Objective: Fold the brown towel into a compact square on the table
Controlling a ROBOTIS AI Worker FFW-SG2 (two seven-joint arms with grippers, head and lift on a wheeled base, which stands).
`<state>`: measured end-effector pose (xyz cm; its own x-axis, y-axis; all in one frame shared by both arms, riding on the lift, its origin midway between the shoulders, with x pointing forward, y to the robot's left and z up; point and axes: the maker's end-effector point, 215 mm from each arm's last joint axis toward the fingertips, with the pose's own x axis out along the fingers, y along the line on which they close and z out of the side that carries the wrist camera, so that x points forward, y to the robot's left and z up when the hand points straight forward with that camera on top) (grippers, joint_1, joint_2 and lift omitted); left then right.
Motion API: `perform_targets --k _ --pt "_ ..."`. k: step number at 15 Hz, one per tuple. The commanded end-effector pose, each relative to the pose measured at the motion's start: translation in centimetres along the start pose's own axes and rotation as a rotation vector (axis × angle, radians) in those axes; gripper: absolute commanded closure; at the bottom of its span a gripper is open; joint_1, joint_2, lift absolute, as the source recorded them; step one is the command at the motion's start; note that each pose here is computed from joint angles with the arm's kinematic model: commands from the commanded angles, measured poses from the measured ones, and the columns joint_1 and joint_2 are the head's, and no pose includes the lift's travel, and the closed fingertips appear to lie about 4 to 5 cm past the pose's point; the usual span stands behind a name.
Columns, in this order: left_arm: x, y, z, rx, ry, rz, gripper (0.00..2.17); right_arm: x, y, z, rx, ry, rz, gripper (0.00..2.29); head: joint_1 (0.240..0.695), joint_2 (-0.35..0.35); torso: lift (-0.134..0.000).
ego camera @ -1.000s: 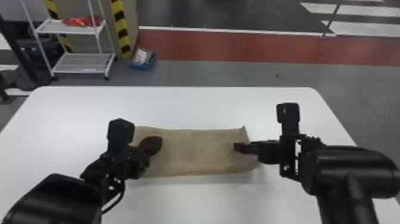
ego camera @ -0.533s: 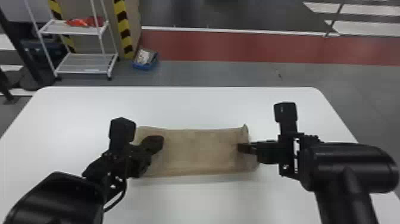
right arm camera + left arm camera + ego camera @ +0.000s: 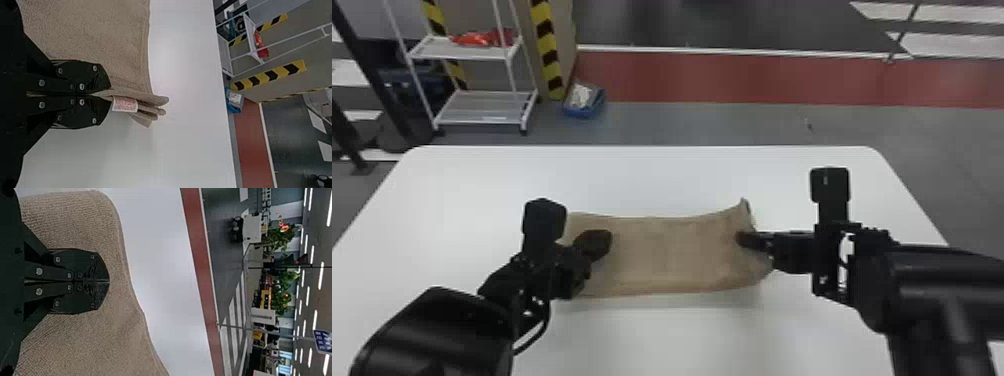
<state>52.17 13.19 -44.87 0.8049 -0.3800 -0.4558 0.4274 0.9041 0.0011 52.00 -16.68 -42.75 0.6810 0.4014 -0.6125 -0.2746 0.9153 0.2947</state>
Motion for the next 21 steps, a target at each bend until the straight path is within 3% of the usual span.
perform_targets --k 1,5,9,11,16,18,21 --pt "0.2 -0.4 -0.1 0.000 0.005 -0.004 2.10 -1.2 1.0 1.3 0.009 -0.045 0.029 1.32 0.695 -0.038 -0.124" --pt "0.7 -1.5 -1.0 -0.007 0.036 -0.022 2.10 -2.6 3.4 2.1 0.057 -0.063 0.115 1.32 0.695 -0.037 -0.124" --pt "1.5 -6.4 -1.2 -0.006 0.045 -0.109 2.10 -2.6 5.8 2.4 0.066 -0.067 0.174 1.32 0.695 -0.042 -0.124" --pt "1.3 -7.0 -1.1 -0.042 0.039 -0.130 2.10 -2.9 6.2 3.2 0.063 -0.087 0.181 1.32 0.695 -0.055 -0.124" --pt "-1.7 -1.9 2.2 -0.100 -0.036 -0.085 2.09 -4.3 5.3 4.0 0.093 -0.117 0.182 1.32 0.695 -0.054 -0.124" --pt "-2.5 1.2 1.1 -0.134 -0.005 -0.051 2.09 -4.6 4.8 4.0 0.108 -0.120 0.180 1.32 0.695 -0.039 -0.124" --pt "-2.1 2.2 -1.8 -0.131 0.051 -0.041 2.10 -4.9 4.4 5.2 0.106 -0.139 0.175 1.32 0.695 0.006 -0.124"
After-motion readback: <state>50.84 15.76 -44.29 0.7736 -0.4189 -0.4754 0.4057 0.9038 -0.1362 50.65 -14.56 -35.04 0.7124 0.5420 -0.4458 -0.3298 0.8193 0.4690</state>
